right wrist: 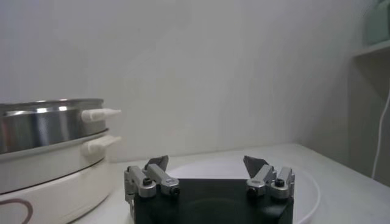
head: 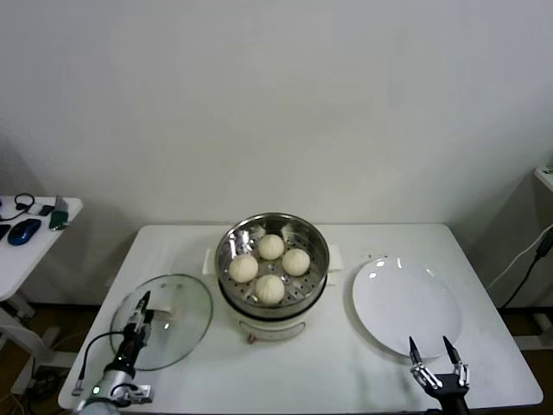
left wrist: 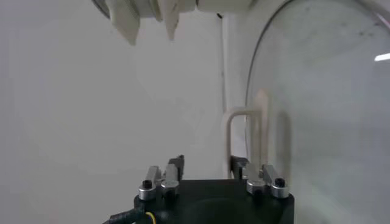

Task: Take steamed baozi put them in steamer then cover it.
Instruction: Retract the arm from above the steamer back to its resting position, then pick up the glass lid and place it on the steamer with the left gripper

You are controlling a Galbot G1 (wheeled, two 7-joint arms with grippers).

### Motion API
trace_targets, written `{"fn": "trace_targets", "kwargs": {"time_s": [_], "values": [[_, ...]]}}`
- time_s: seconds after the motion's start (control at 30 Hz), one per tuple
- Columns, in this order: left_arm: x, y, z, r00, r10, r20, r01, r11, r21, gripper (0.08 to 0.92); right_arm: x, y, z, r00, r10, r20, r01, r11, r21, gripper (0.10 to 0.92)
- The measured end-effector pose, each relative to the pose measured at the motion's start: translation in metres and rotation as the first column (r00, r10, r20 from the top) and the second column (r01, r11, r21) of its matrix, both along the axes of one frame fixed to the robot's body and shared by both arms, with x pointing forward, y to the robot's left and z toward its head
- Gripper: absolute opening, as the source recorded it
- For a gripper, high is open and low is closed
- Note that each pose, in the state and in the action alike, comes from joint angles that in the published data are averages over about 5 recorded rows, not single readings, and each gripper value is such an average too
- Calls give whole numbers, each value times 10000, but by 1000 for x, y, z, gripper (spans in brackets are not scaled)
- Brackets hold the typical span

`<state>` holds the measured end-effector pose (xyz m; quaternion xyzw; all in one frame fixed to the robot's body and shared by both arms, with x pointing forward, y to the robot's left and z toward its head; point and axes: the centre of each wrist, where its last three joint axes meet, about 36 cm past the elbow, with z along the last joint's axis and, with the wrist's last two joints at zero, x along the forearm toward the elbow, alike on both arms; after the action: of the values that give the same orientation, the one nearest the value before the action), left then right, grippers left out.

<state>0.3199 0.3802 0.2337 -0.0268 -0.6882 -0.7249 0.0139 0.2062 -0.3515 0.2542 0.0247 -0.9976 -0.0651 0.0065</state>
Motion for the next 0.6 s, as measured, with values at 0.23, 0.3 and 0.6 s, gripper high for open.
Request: {"fn": "trace_targets", "kwargs": {"time_s": [0.23, 0.3, 0.6], "values": [[0, -2, -7, 10000, 32, -90, -33, 10000, -29, 344, 3, 0, 1, 10000, -19, 59, 19, 10000, -7, 823], [1, -2, -7, 10000, 49, -77, -49, 10000, -41, 292, 4, 0, 1, 10000, -32, 76, 32, 10000, -6, 823], [5, -2, 2, 9997, 213, 105, -210, 9993, -301, 130, 5, 0, 2, 9998, -195, 90, 195, 9998, -54, 823]]}}
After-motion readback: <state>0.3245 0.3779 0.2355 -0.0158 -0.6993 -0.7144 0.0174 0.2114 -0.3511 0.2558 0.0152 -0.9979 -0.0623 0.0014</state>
